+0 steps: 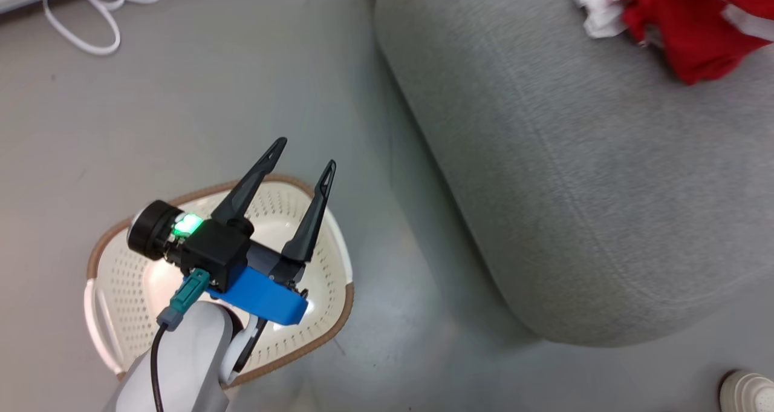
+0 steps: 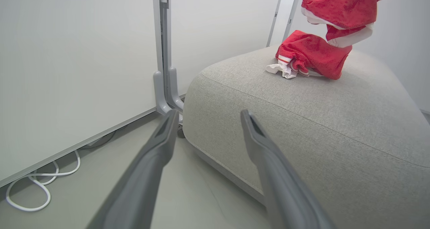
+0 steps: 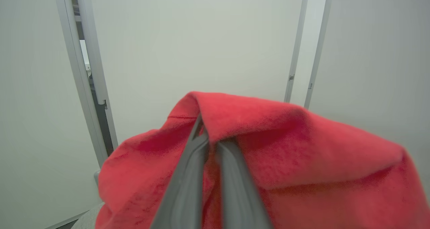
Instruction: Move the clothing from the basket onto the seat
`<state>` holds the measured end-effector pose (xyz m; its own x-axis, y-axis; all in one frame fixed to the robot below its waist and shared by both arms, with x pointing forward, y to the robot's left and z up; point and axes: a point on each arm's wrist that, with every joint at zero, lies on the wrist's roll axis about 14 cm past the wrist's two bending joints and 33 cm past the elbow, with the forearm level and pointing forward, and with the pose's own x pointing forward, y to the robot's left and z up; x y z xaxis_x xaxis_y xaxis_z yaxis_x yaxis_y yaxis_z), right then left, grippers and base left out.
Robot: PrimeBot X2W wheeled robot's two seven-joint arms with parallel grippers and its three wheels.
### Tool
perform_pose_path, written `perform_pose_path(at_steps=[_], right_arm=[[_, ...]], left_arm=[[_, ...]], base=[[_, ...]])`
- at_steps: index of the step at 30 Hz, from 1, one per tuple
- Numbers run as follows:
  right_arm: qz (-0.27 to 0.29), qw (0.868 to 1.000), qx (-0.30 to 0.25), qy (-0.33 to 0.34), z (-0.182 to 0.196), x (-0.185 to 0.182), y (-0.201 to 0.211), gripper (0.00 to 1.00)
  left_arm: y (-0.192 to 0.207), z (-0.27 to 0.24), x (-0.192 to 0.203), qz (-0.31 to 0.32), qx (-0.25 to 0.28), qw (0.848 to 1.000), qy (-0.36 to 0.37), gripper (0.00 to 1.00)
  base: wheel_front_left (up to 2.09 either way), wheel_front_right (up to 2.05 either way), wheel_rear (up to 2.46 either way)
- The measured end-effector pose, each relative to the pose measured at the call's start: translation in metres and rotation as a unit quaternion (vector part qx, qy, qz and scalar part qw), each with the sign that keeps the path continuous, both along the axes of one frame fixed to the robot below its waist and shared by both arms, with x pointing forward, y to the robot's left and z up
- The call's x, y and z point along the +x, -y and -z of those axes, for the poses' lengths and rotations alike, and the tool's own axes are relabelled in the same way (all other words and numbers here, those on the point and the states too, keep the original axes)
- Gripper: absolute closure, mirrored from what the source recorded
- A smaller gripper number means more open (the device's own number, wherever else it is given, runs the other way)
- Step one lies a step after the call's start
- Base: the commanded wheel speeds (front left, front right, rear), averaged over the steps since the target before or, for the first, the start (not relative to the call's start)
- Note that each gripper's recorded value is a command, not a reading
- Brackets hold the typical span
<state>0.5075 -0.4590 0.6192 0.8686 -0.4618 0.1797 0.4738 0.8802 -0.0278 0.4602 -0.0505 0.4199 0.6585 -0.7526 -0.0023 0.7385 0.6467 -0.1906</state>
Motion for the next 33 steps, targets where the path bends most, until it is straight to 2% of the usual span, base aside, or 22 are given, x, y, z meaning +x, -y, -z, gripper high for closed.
perform_pose_path(at_steps=[10, 14, 17, 25, 26, 27, 28, 29, 33], right_arm=[[0.029, 0.993, 0.067, -0.095, 0.128, 0.018, 0.001, 1.0], [0.029, 0.988, 0.088, -0.123, 0.163, 0.02, -0.009, 1.0], [0.032, 0.986, 0.098, -0.128, 0.173, 0.016, -0.013, 1.0], [0.03, 0.987, 0.095, -0.129, 0.169, 0.005, -0.017, 1.0], [0.03, 0.987, 0.093, -0.129, 0.168, 0.004, -0.017, 0.84], [0.029, 0.987, 0.092, -0.129, 0.166, 0.003, -0.018, 0.6], [0.028, 0.987, 0.089, -0.129, 0.164, 0.001, -0.018, 0.33], [0.023, 0.988, 0.084, -0.129, 0.16, -0.001, -0.02, 0.0], [0.013, 0.988, 0.074, -0.133, 0.153, -0.01, -0.025, 0.0]], left_arm=[[-0.028, 0.039, 0.017, -0.033, 0.016, 0.999, -0.026, 0.0], [-0.037, 0.046, 0.02, -0.045, 0.023, 0.998, -0.031, 0.0], [-0.04, 0.044, 0.021, -0.05, 0.024, 0.998, -0.029, 0.0], [-0.036, 0.029, 0.02, -0.053, 0.017, 0.998, -0.019, 0.0], [-0.036, 0.027, 0.02, -0.054, 0.015, 0.998, -0.018, 0.0], [-0.035, 0.024, 0.019, -0.054, 0.013, 0.998, -0.017, 0.0], [-0.035, 0.021, 0.019, -0.056, 0.01, 0.998, -0.015, 0.0], [-0.035, 0.014, 0.018, -0.059, 0.007, 0.998, -0.013, 0.0], [-0.035, 0.001, 0.012, -0.066, -0.003, 0.998, -0.013, 0.0]], base=[[0.0, 0.0, 0.0], [0.0, 0.0, 0.0], [0.0, 0.0, 0.0], [0.0, 0.0, 0.0], [0.0, 0.0, 0.0], [0.0, 0.0, 0.0], [0.0, 0.0, 0.0], [0.0, 0.0, 0.0], [0.0, 0.0, 0.0]])
